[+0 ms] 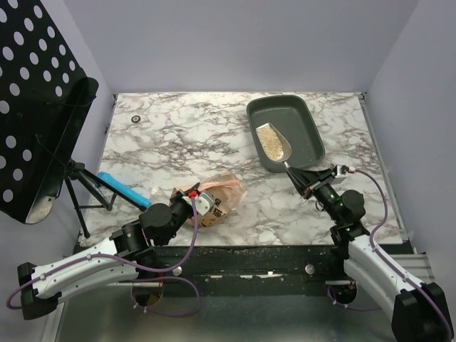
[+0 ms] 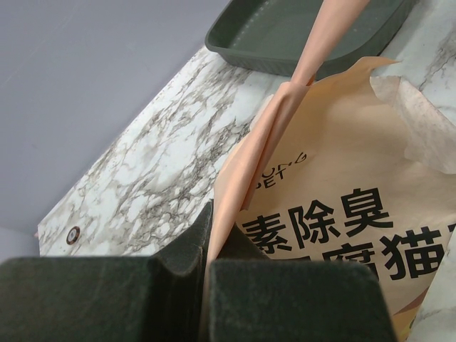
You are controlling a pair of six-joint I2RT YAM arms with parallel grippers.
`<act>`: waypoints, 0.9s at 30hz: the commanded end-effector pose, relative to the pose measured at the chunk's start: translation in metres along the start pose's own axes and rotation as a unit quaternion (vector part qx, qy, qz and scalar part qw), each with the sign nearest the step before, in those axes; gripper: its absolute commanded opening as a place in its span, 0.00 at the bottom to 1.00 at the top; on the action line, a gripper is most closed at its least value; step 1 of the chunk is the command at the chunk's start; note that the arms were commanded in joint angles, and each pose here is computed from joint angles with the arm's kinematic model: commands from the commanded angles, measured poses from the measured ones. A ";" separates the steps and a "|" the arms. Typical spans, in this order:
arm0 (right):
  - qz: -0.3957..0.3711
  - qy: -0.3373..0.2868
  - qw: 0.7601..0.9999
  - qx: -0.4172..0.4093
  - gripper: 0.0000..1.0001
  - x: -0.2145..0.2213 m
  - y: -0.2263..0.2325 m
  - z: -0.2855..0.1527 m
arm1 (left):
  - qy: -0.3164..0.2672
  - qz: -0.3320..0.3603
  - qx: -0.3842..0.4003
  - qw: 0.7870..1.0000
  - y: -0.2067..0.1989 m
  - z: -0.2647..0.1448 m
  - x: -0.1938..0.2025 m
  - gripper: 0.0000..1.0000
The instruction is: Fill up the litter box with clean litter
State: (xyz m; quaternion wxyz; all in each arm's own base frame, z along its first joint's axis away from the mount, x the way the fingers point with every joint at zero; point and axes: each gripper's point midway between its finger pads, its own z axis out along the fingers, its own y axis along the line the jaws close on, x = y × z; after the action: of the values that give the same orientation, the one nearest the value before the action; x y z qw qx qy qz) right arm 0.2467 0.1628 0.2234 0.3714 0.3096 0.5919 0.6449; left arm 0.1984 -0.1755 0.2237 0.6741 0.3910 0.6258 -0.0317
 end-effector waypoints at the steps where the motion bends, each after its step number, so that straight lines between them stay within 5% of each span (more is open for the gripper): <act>1: -0.058 -0.077 0.994 -0.058 0.00 -0.030 0.034 0.012 | -0.055 -0.042 -0.015 0.997 0.009 0.000 -0.028 0.00; 8: -0.115 -0.142 0.982 0.049 0.00 -0.062 0.007 0.028 | -0.053 -0.041 -0.013 0.998 0.007 0.001 -0.027 0.00; 15: -0.209 -0.158 0.935 0.238 0.00 -0.092 -0.042 0.029 | -0.049 -0.039 -0.011 0.998 0.006 0.002 -0.026 0.00; 27: -0.389 -0.038 0.837 0.383 0.00 -0.116 -0.054 0.052 | -0.058 -0.047 -0.025 0.997 0.014 -0.003 -0.030 0.00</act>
State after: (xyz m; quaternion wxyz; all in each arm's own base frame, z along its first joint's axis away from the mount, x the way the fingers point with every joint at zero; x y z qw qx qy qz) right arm 0.3428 0.1029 0.1543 0.4467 0.2748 0.8231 0.2178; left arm 0.1983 -0.1749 0.2244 0.6752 0.3874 0.6268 -0.0333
